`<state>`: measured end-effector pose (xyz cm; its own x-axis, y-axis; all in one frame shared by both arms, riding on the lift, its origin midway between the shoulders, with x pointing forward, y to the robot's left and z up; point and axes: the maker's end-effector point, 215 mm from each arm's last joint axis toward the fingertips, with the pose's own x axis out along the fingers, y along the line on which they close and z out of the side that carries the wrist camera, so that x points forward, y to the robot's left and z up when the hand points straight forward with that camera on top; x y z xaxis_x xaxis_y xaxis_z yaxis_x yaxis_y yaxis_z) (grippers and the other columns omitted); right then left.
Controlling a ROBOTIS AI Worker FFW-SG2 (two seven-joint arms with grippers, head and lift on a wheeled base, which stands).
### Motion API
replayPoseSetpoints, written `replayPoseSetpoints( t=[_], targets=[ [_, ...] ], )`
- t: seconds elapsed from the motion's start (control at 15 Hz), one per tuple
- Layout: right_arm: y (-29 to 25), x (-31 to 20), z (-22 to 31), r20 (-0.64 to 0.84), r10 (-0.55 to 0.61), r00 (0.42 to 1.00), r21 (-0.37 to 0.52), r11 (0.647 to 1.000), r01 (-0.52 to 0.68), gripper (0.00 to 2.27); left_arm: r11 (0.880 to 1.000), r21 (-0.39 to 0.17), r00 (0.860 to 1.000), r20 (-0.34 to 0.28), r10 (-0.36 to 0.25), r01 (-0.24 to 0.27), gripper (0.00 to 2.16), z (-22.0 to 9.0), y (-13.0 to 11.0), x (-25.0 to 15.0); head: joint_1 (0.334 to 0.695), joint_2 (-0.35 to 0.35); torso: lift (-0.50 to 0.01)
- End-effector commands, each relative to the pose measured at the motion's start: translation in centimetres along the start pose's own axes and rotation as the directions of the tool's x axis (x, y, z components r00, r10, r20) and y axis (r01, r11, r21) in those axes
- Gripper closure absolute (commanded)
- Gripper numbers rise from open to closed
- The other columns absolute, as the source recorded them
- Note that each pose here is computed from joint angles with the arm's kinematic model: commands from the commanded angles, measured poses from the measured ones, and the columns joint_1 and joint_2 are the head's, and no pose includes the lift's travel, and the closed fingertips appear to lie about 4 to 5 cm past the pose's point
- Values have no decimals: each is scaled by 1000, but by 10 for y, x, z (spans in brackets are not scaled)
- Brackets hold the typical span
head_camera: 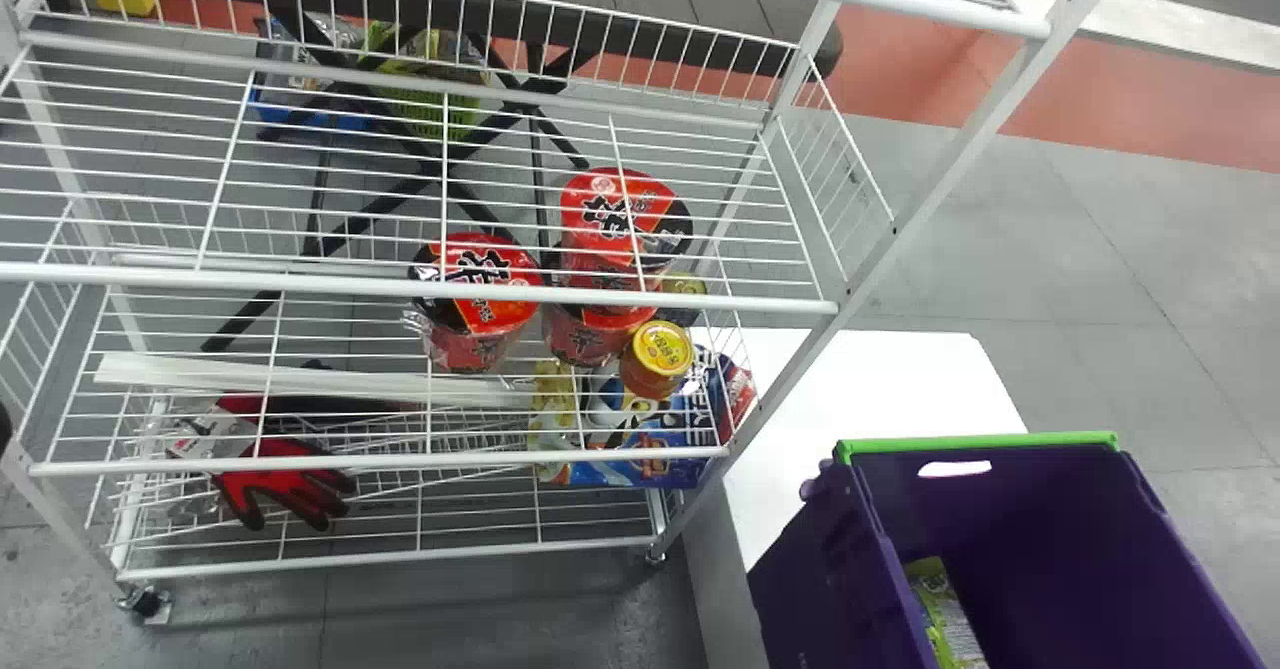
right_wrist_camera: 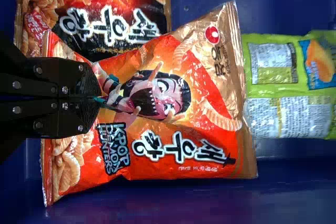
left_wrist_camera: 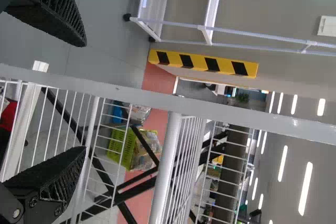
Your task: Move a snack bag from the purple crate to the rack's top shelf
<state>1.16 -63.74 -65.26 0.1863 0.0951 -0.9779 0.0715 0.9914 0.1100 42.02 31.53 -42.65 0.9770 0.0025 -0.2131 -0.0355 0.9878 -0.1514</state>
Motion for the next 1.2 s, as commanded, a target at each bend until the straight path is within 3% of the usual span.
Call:
replayPoseSetpoints(
  t=[0.0,0.87,1.13],
  targets=[
    [1,-1,6,13,0,1000,-14,1000,0,1717,1000,6,1000,6,4,-4,120,2,-2,-8,695,-350,-388],
    [14,-8,37,85,53,995,-66,997,-48,1717,999,44,1000,10,21,-21,124,6,-12,-35,695,-350,-337],
    [19,-8,46,102,69,992,-79,995,-61,1717,998,51,999,39,25,-27,124,13,-16,-40,695,-350,-321]
  ],
)
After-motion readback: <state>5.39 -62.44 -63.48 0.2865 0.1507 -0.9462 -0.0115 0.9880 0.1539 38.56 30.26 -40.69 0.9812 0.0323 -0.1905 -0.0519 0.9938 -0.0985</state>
